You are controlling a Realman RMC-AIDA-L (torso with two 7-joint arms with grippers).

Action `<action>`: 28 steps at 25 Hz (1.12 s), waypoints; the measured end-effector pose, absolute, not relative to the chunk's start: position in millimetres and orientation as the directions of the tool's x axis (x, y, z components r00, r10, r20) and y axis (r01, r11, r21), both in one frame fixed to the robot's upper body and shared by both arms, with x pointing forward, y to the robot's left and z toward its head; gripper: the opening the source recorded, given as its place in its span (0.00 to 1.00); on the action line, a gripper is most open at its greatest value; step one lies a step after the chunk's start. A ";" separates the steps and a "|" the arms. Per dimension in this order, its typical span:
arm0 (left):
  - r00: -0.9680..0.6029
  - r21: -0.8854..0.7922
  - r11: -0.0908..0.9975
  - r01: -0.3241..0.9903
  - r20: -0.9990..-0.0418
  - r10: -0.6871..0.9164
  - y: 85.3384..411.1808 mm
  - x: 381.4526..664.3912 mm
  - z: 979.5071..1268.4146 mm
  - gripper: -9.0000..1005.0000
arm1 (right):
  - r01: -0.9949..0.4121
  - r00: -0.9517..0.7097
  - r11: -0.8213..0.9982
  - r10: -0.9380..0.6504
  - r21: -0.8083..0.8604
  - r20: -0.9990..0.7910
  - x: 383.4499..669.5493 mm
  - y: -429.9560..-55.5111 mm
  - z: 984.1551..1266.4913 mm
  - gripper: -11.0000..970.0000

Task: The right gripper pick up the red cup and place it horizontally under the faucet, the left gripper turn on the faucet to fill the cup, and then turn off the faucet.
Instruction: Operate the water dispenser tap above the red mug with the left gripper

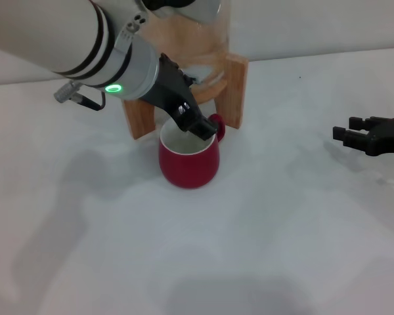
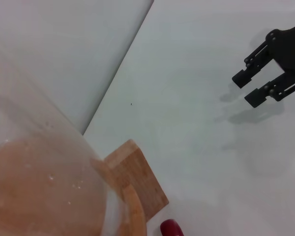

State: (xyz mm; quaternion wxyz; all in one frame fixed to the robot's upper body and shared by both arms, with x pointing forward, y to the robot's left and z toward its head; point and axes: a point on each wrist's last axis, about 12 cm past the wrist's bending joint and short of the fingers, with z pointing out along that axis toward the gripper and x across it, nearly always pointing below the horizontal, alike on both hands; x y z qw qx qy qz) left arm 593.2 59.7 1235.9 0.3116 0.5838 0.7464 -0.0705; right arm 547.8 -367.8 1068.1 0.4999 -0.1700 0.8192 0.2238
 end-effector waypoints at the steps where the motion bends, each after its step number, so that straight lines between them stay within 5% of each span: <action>1: -0.123 0.260 0.309 0.915 -0.548 0.827 59.4 593.5 1236.0 0.87 | -0.501 -0.443 0.843 -0.056 0.196 -0.895 547.9 -367.8 1067.8 0.50; 28: -0.083 0.297 0.282 0.912 -0.540 0.838 51.7 589.7 1240.6 0.87 | -0.488 -0.449 0.850 -0.051 0.197 -0.892 548.0 -369.2 1066.0 0.50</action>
